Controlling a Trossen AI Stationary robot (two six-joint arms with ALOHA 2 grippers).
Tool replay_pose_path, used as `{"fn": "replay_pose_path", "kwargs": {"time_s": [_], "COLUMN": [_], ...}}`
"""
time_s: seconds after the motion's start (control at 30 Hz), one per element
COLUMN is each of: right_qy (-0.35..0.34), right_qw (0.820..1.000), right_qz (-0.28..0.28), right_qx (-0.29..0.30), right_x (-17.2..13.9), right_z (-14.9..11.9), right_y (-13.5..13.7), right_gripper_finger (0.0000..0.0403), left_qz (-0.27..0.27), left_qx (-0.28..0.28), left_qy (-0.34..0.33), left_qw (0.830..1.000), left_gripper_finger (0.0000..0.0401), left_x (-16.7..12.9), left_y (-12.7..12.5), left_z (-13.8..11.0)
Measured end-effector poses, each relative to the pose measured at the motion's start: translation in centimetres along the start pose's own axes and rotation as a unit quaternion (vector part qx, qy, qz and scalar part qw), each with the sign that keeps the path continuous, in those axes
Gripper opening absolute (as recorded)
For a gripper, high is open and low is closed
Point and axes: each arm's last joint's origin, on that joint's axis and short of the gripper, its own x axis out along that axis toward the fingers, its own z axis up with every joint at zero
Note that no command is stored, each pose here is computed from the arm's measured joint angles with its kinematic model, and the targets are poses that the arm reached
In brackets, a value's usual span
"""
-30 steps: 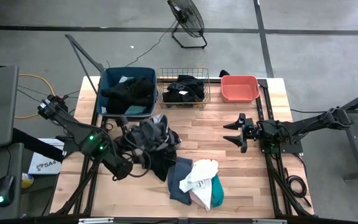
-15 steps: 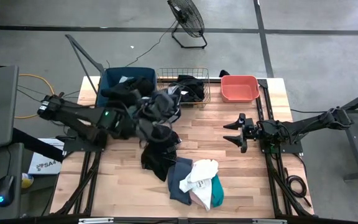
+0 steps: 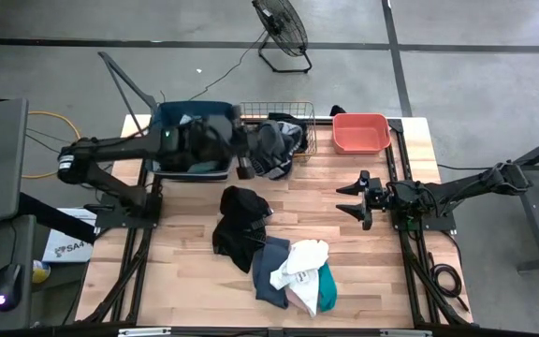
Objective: Pick & Place Cloths
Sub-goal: Put the gray underwear into the wire basket
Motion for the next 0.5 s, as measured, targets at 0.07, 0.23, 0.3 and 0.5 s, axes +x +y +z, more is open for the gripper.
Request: {"fn": "replay_pose_path", "kwargs": {"time_s": [0.07,0.23,0.3,0.5], "right_qy": [0.000,0.000,0.000,0.000], "right_qw": [1.000,1.000,1.000,1.000], "right_qz": [0.000,0.000,0.000,0.000], "right_qx": [0.000,0.000,0.000,0.000], "right_x": [0.0,0.0,0.0,0.0], "right_z": [0.0,0.0,0.0,0.0], "right_y": [0.0,0.0,0.0,0.0], "right_gripper_finger": [0.0260,0.0260,0.0260,0.0260], "left_qz": [-0.009,-0.002,0.005,0.040], "left_qx": [-0.011,-0.054,-0.070,-0.094], "left_qy": [-0.006,-0.022,-0.026,-0.018], "left_qw": [1.000,0.998,0.997,0.995], "left_gripper_finger": [0.0010,0.0010,0.0010,0.0010], "left_x": [0.6,1.6,2.0,4.2], "left_y": [1.6,5.4,6.5,7.8], "left_z": [-0.5,-1.8,-2.3,-3.2]}}
